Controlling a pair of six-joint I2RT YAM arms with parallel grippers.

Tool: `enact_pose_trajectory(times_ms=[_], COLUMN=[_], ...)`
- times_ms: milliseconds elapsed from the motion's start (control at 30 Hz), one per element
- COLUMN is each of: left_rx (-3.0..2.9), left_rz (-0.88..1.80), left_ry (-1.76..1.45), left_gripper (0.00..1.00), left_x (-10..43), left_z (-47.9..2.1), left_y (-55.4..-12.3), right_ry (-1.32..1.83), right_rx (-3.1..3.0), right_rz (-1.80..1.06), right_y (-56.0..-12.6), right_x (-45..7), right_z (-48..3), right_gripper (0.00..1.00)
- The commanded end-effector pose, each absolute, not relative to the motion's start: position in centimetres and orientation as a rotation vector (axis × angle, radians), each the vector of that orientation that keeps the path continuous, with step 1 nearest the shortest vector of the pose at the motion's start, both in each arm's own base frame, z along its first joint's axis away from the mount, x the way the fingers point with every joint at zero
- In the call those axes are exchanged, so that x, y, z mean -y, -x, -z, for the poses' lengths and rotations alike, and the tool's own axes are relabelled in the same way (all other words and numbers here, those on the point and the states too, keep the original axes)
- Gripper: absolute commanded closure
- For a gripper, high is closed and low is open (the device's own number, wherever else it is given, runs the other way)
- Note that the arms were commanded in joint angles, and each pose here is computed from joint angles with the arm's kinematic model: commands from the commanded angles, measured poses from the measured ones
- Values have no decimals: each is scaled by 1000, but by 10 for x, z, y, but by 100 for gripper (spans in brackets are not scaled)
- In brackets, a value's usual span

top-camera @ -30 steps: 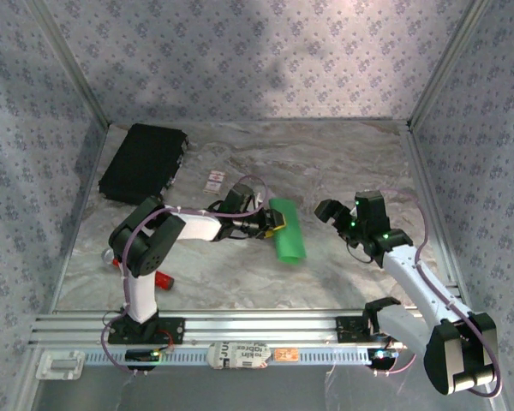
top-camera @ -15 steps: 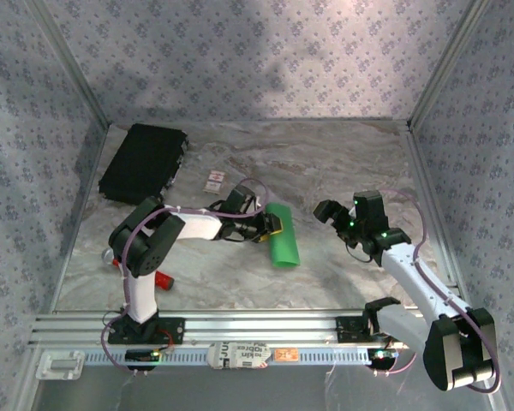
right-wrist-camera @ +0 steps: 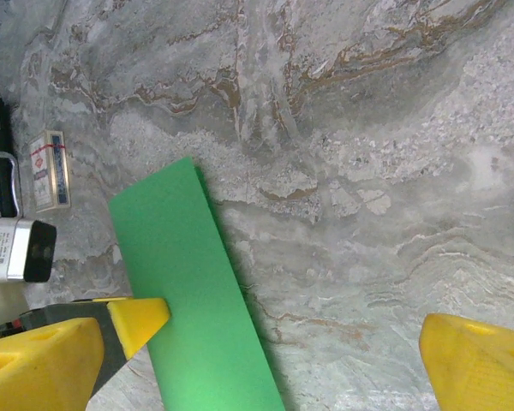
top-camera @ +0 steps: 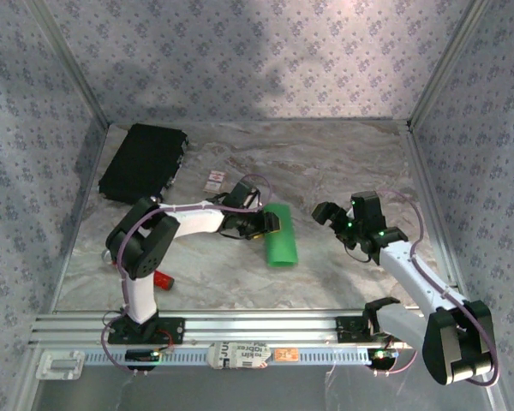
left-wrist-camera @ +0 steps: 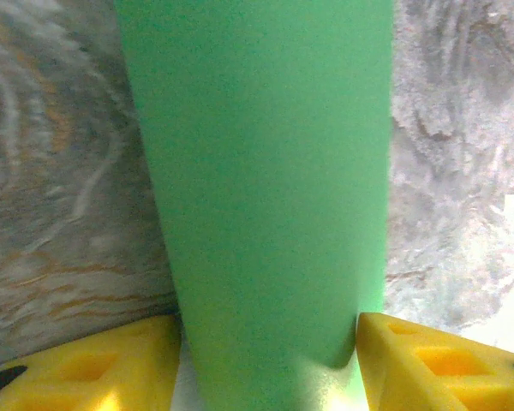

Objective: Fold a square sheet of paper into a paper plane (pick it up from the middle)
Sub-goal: First fold the square sheet of paper in half at the center of the table.

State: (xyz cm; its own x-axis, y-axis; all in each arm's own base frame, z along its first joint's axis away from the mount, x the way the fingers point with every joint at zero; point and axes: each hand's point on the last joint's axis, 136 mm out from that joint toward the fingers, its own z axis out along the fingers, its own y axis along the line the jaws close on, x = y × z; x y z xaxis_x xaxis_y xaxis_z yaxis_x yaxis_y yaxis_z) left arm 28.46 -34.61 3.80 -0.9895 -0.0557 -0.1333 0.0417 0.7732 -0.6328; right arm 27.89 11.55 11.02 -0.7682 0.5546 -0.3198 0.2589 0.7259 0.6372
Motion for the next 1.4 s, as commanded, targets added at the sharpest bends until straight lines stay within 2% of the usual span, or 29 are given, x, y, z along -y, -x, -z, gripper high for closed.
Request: enact_pose_trajectory(times_ms=[0, 267, 733, 1367], left_rx=[-2839, -2852, -2929, -3007], left_rz=[879, 835, 711, 496], left_ry=[-26, -38, -100, -96], left_gripper=[43, 48, 48, 40], left_x=[331, 327, 321, 317], left_z=[-43, -40, -25, -5], left_y=[-284, -282, -277, -274], right_ry=[-586, -573, -560, -563], right_rx=[-2442, -2462, -2485, -2505], right_rz=[-796, -797, -788, -776], right_y=[-278, -278, -278, -277], right_x=[-119, -123, -126, -126], right_z=[-107, -103, -101, -97], right_gripper=[3, 3, 3, 3])
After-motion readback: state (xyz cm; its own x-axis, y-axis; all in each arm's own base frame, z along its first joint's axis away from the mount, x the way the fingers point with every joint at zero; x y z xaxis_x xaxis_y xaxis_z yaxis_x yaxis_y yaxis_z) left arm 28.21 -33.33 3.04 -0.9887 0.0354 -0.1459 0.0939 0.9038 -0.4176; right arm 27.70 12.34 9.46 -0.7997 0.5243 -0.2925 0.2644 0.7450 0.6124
